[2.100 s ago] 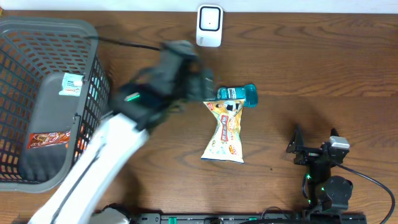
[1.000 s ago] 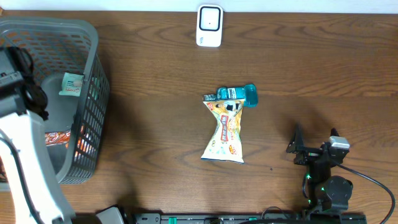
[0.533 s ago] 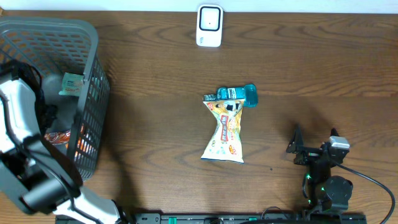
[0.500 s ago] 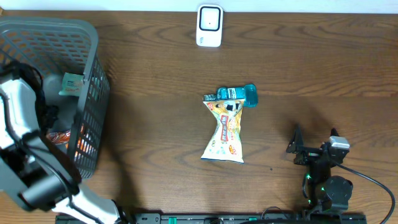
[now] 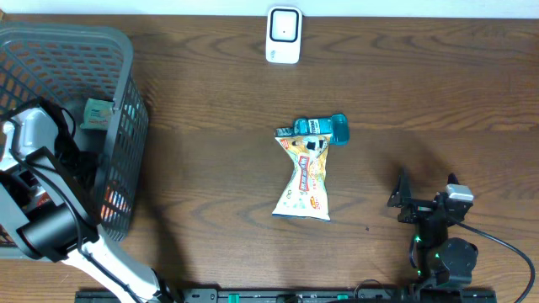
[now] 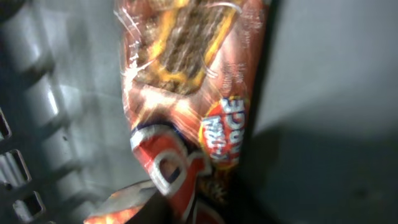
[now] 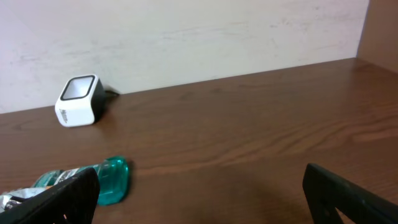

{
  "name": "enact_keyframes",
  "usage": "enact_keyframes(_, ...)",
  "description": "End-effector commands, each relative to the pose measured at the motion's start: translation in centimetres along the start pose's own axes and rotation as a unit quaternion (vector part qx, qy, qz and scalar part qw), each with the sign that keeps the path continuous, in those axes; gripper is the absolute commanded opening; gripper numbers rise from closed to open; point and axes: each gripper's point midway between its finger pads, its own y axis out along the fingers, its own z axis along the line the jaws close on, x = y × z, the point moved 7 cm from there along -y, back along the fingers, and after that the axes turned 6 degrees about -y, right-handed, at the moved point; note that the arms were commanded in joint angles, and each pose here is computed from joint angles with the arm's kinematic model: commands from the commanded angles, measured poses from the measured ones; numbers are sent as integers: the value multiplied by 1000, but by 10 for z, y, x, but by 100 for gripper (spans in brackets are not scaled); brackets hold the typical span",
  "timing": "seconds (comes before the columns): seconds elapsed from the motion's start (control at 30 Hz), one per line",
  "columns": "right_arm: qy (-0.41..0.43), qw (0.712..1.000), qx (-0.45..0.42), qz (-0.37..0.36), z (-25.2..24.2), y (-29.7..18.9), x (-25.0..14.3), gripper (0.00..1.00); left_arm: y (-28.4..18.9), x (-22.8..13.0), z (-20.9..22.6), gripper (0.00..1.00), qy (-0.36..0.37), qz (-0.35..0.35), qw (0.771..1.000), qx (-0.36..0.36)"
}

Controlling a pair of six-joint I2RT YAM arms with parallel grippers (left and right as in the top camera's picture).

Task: Scan the item barcode
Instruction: 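Reach the left gripper into the basket and grasp the brown TOP bar, then carry the TOP bar out and place it right of the snack bag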

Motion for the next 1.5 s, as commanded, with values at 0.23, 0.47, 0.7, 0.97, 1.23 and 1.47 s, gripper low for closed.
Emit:
enact_keyframes(0.23, -7, 1000, 0, 0, 0, 0, 0, 99, -13, 2, 9, 7, 27, -7, 1000, -2)
enact_keyframes(0.47, -7, 1000, 0, 0, 0, 0, 0, 99, -131, 6, 51, 8, 7, -106, 977, -186)
enact_keyframes(0.7, -7, 1000, 0, 0, 0, 0, 0, 99, -218, -23, 117, 7, -7, -152, 907, -393)
enact_keyframes(0.97, -7, 1000, 0, 0, 0, 0, 0, 99, -279, -83, 163, 7, 85, -101, 796, -591)
enact_keyframes(1.23, -7, 1000, 0, 0, 0, 0, 0, 99, -292, -143, 165, 7, 211, -58, 750, -624)
enact_keyframes(1.47, -7, 1000, 0, 0, 0, 0, 0, 99, -281, -214, 131, 7, 341, -35, 742, -577)
